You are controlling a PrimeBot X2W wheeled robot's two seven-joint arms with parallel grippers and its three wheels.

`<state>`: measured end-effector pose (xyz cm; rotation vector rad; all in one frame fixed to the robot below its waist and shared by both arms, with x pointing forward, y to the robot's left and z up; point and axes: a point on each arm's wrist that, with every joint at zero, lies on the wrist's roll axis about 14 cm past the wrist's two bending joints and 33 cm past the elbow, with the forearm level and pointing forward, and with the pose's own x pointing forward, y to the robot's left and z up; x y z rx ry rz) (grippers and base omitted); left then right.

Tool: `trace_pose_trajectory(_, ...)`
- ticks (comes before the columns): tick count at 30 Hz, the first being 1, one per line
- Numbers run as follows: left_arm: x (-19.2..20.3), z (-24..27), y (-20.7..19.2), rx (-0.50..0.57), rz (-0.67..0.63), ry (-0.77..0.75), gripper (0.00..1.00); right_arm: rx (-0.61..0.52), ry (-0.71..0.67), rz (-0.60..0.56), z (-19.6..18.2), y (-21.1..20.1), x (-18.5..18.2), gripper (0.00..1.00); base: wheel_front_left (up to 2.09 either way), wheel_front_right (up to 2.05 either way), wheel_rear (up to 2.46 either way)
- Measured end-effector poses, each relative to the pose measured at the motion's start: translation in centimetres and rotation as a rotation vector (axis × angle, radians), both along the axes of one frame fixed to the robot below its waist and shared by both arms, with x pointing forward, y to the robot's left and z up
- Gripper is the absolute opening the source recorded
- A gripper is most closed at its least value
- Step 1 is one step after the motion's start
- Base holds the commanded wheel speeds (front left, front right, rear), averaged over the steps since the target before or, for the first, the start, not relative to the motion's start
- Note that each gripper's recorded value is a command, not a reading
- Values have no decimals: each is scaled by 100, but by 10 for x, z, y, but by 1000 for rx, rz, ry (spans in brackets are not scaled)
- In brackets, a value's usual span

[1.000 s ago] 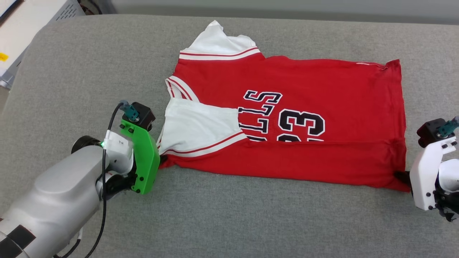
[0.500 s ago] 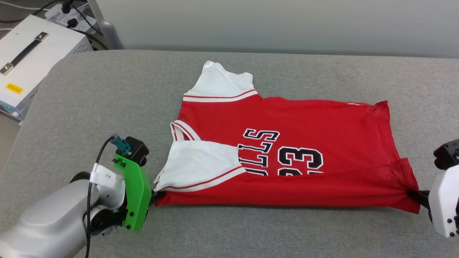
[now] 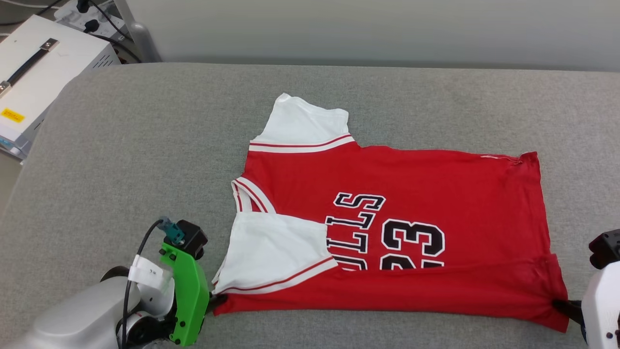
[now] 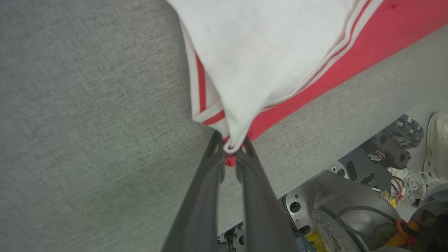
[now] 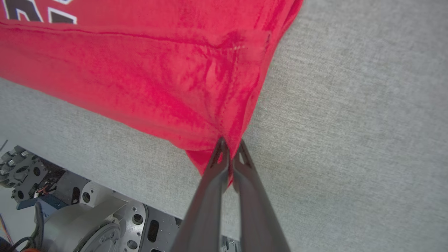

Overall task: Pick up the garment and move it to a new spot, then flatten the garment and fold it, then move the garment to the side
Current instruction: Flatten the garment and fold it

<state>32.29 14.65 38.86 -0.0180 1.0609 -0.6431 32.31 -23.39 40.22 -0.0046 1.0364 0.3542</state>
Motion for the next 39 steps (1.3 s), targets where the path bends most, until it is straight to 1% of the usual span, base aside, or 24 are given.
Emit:
trace_pose_trajectory(7,5,-18,4,14,41,31,0,0,75,-27,-28,4,-9,0,0,0,0)
trace_pose_trajectory(8,6,-18,5,13,48,25,0,3,65,-32,-28,4,-8,33,0,0,0)
trace_pose_trajectory(9,7,-17,5,12,52,16,100,5,51,-35,-26,4,-6,100,0,0,0)
trace_pose_trajectory(12,12,-11,9,17,61,-34,100,7,-12,-49,-19,3,1,100,0,0,0)
trace_pose_trajectory(14,17,-4,15,26,67,-74,100,13,-88,-57,-8,2,11,100,0,0,0)
trace_pose_trajectory(19,34,23,29,34,88,-187,100,25,-357,-74,37,-1,42,100,0,0,0)
trace_pose_trajectory(24,80,71,28,15,115,-409,100,23,-643,-121,83,-5,70,100,0,0,0)
trace_pose_trajectory(28,113,104,23,-3,135,-565,100,40,-818,-143,114,3,83,100,0,0,0)
trace_pose_trajectory(30,129,119,17,-11,135,-636,100,46,-888,-169,126,3,86,100,0,0,0)
trace_pose_trajectory(32,147,136,7,-37,139,-707,100,73,-951,-217,137,5,89,100,0,0,0)
trace_pose_trajectory(34,162,148,-1,-54,136,-749,100,85,-995,-242,144,9,90,100,0,0,0)
trace_pose_trajectory(39,207,180,-12,-49,129,-871,100,100,-1087,-297,154,13,93,100,0,0,0)
